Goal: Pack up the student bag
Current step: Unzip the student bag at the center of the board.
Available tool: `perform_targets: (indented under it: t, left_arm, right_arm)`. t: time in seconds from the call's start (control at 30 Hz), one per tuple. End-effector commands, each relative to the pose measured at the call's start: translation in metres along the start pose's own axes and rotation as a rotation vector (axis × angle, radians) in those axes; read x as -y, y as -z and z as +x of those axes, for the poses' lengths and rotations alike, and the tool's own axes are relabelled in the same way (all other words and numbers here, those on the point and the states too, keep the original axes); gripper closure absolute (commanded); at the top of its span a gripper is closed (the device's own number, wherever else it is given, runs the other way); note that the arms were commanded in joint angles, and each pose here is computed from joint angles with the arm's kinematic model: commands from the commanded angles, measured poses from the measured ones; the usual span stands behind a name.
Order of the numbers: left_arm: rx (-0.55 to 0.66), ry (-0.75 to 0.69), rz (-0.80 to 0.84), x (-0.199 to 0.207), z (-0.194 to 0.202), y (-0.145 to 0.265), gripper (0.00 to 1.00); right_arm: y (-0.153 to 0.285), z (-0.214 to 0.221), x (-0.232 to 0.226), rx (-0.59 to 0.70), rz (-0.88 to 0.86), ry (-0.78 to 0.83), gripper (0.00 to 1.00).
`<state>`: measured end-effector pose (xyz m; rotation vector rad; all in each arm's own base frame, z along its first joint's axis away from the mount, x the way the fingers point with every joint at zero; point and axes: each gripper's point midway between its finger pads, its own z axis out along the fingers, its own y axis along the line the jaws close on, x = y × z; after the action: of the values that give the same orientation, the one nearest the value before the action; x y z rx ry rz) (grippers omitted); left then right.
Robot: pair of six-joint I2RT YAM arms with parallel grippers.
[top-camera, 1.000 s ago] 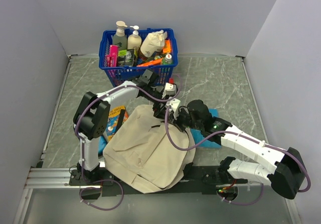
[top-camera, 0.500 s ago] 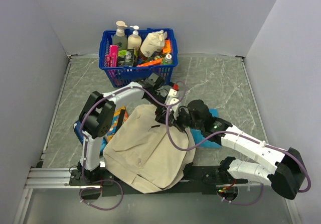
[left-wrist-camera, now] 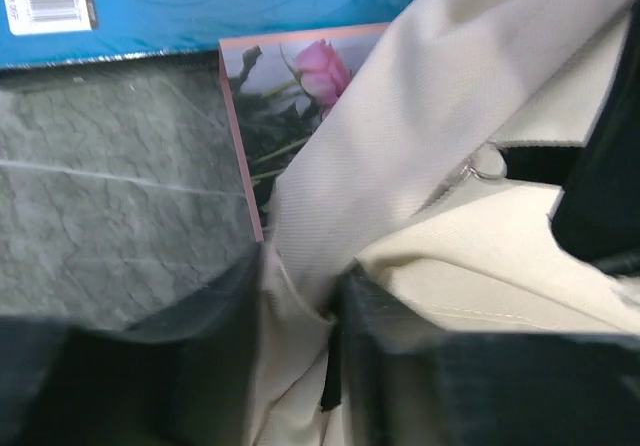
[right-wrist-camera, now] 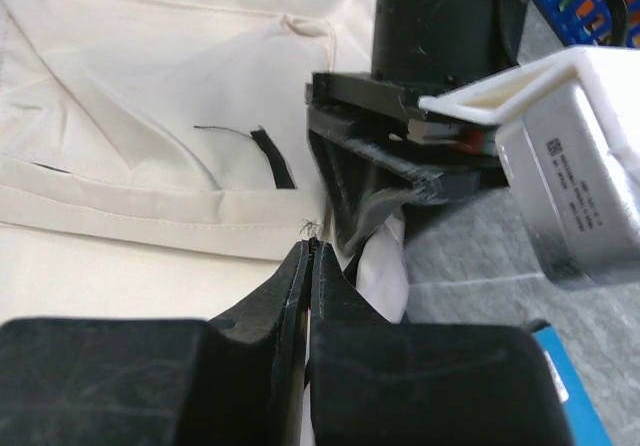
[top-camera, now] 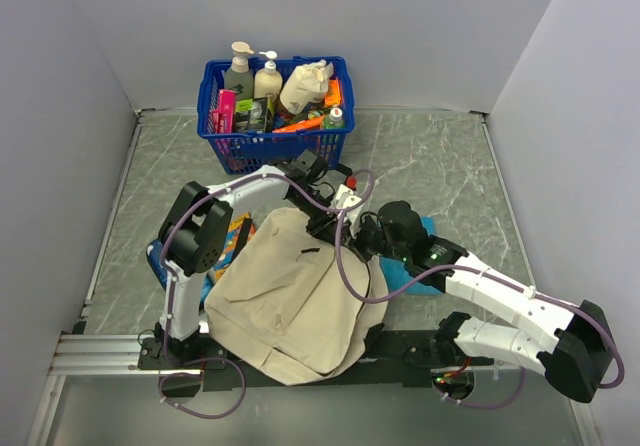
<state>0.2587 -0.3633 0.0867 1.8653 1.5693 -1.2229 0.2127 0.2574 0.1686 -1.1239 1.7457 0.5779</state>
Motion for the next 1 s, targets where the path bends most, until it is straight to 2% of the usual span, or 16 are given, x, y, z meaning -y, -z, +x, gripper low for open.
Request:
perform_targets:
  t: [0.0,0.03,0.07,0.4,0.7,0.83,0.97]
  left_arm:
    - [-0.025,-0.070,-0.074,-0.018,-0.015,0.008,0.78]
    - [-0.027,-0.069,-0.085,-0.021,-0.016,0.009,0.94]
    - [-0.028,-0.070,-0.097,-0.024,-0.019,0.011,0.99]
    - [-0.090,-0.026,-0.217,-0.059,-0.028,0.064,0.99]
    - [-0.169,0.015,-0.265,-0.044,-0.007,0.089,0.99]
    - [-0.159,0.015,-0.331,-0.050,-0.027,0.111,0.99]
    - [-0.085,0.042,-0.418,-0.059,-0.060,0.143,0.99]
  right_arm:
    - [0.007,-0.024,0.008,0.097,0.051,-0.031,1.00]
    - [0.008,-0.022,0.011,0.091,0.068,-0.038,1.00]
    - [0.008,-0.021,0.013,0.083,0.078,-0.042,1.00]
    - [0.035,-0.016,0.048,0.073,0.326,-0.117,1.00]
    - [0.064,-0.045,0.050,0.168,0.354,-0.132,1.00]
    - [0.074,-0.047,0.047,0.183,0.353,-0.153,1.00]
    - [0.088,-0.048,0.043,0.215,0.351,-0.184,1.00]
